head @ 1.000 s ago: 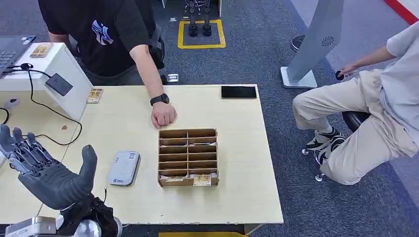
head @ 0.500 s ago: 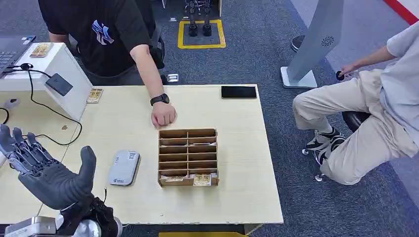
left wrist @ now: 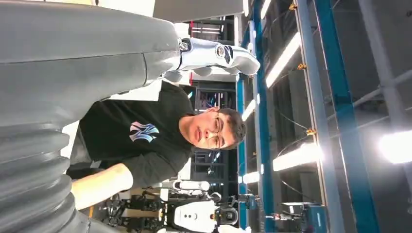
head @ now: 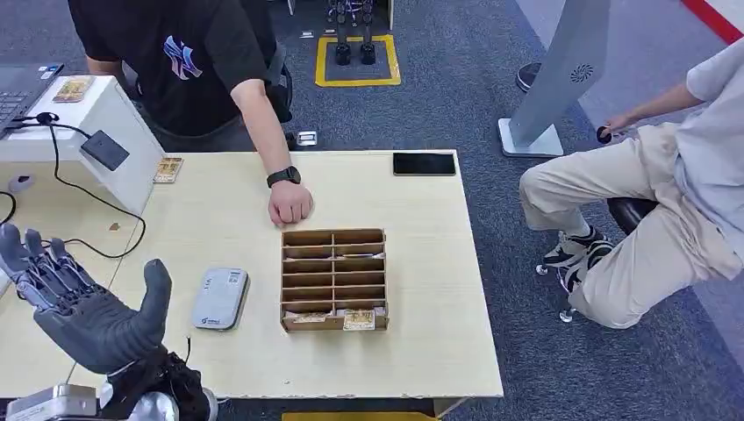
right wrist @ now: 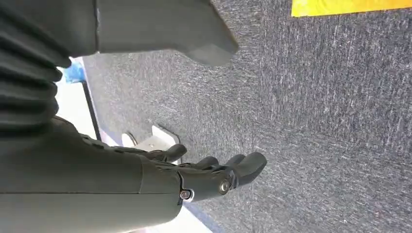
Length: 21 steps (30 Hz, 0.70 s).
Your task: Pass the card to the sensor for recognition and then transmit it.
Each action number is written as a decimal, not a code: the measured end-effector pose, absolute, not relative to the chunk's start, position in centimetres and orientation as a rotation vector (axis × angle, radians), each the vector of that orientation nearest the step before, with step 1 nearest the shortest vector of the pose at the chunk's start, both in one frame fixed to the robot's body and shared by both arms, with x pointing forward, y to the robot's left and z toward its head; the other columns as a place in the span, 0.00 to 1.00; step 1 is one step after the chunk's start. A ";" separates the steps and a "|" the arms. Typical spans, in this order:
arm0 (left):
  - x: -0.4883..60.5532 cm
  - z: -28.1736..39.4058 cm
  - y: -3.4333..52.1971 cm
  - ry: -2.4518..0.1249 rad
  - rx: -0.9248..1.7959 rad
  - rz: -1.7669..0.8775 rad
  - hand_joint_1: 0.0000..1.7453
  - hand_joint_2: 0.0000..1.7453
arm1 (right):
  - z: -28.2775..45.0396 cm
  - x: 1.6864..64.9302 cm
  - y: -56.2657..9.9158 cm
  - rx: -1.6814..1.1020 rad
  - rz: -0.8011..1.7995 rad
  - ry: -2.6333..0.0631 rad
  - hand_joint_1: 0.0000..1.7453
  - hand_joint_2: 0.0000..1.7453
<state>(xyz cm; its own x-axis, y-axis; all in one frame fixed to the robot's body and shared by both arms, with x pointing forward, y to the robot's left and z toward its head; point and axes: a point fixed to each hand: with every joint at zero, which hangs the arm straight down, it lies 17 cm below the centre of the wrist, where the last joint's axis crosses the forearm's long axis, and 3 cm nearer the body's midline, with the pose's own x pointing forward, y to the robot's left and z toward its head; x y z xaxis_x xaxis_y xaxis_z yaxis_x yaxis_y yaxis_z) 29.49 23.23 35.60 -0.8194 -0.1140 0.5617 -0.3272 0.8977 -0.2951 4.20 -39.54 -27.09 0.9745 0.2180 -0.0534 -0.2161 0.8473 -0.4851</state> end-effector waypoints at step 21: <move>29.4 35.6 23.1 -2.515 0.327 0.506 0.00 0.00 | -27.2 4.1 -39.3 -0.501 0.229 -0.001 0.00 1.00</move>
